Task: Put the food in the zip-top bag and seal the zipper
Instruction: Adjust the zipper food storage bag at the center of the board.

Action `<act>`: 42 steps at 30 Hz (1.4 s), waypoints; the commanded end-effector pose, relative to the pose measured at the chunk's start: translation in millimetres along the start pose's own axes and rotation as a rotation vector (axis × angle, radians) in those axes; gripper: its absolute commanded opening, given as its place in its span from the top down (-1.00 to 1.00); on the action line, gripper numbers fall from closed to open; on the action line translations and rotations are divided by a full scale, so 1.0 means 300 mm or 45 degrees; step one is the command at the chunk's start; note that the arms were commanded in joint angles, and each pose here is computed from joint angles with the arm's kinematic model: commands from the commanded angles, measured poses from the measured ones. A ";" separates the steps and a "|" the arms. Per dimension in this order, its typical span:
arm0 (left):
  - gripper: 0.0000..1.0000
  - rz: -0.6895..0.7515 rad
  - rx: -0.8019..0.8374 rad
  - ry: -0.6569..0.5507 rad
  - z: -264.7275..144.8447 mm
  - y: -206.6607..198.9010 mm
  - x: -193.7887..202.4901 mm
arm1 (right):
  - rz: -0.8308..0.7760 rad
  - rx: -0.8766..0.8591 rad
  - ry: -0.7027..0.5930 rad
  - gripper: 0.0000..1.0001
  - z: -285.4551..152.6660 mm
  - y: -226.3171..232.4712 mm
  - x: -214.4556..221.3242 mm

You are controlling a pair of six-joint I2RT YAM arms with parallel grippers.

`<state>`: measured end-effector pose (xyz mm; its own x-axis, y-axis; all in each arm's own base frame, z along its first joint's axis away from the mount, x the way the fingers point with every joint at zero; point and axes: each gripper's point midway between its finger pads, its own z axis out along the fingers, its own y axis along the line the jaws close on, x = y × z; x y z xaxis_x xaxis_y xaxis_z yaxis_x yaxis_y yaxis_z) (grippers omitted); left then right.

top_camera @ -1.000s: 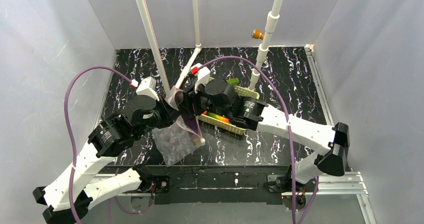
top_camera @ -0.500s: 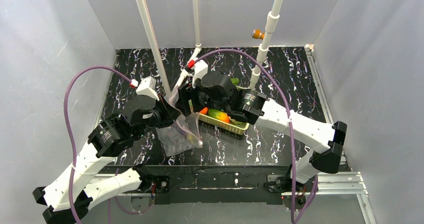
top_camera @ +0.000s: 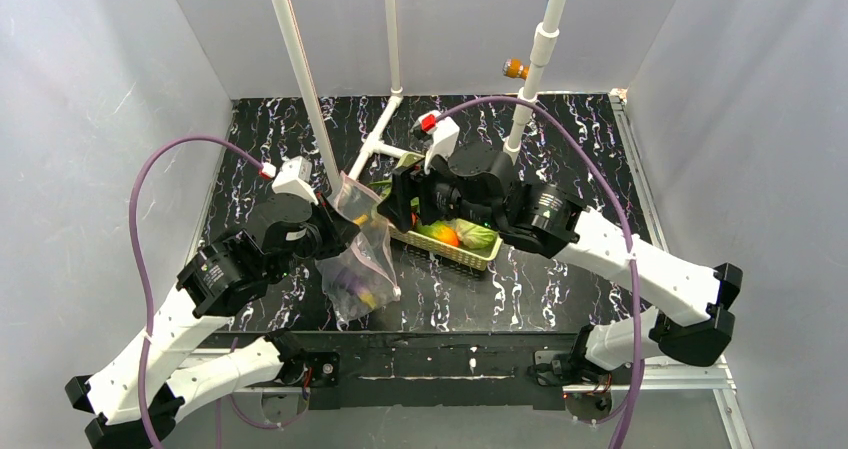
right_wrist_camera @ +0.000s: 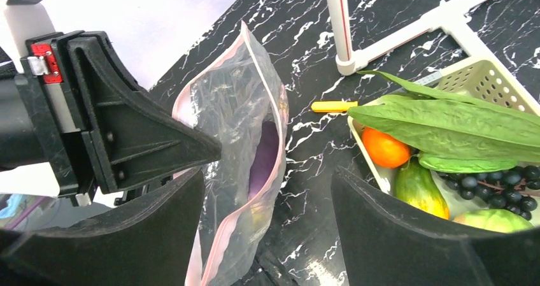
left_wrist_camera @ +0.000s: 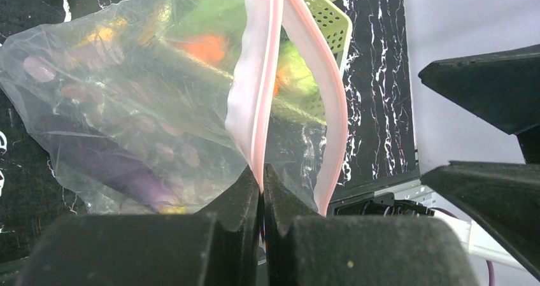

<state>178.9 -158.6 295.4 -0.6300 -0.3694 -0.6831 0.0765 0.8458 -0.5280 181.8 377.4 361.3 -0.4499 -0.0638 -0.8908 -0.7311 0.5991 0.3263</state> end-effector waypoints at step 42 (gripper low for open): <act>1.00 -0.217 0.144 -0.130 -0.189 -0.048 -0.120 | -0.162 -0.347 0.126 0.97 -0.012 0.341 -0.107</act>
<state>156.5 -126.2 275.9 -0.6129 -0.5227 -0.5926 -0.0859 0.7896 -0.6076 124.9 449.6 308.7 -0.4903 -0.4144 -0.7668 -0.8404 0.4581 0.2898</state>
